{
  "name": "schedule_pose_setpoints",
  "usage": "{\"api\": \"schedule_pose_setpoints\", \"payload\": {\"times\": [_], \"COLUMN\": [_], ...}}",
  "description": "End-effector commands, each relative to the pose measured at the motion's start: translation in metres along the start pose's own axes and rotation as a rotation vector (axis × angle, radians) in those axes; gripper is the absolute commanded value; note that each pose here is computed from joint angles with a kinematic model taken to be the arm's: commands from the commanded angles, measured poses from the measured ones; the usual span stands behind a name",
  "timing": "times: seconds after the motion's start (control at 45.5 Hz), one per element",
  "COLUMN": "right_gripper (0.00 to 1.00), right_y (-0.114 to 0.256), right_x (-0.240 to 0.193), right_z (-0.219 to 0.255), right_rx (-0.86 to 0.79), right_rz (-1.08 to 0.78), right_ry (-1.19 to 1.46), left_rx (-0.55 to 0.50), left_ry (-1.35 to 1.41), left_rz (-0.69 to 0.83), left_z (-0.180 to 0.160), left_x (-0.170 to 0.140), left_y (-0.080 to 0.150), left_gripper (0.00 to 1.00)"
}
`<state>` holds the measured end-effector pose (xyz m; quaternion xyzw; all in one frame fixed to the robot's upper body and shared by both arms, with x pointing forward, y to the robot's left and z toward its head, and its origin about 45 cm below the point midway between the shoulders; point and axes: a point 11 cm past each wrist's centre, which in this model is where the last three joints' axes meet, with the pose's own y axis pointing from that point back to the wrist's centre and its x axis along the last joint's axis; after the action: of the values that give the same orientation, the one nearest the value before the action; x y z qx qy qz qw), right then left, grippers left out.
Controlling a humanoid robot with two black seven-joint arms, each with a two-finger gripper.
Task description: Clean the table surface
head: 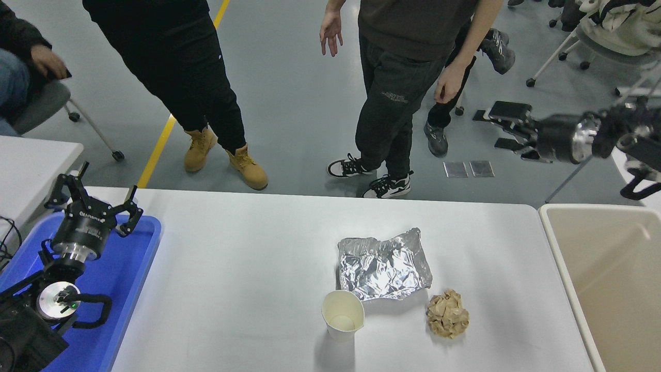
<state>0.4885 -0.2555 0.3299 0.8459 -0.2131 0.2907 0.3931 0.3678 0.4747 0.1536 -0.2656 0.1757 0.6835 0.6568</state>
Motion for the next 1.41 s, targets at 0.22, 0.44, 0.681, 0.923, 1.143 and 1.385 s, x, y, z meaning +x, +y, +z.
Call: {"api": "schedule_pose_setpoints", "payload": {"times": [0.22,0.44,0.681,0.923,1.143,1.385], "right_gripper": [0.99,0.99,0.99,0.99,0.99,0.99], "right_y": [-0.085,-0.108,-0.112,-0.112,-0.112,-0.113], "right_x": [-0.082,-0.117,-0.122,-0.126,-0.136,-0.179], "right_z": [-0.114,-0.141,-0.144,-0.143,-0.14,-0.145], "right_rx": [0.048,0.064,0.032,0.034,0.044,0.124], "right_rz": [-0.438,-0.541,-0.578,-0.587,-0.612,-0.694], "right_ry": [0.45,0.616,0.681,0.679,0.67,0.637], "left_rx": [0.0,0.0,0.0,0.0,0.0,0.0], "left_ry": [0.0,0.0,0.0,0.0,0.001,0.0], "left_rz": [0.0,0.0,0.0,0.0,0.0,0.0], "left_z": [0.0,0.0,0.0,0.0,-0.001,0.0], "left_x": [0.0,0.0,0.0,0.0,0.0,0.0], "left_y": [0.0,0.0,0.0,0.0,0.0,0.0], "left_gripper": [1.0,1.0,1.0,1.0,1.0,1.0]}}
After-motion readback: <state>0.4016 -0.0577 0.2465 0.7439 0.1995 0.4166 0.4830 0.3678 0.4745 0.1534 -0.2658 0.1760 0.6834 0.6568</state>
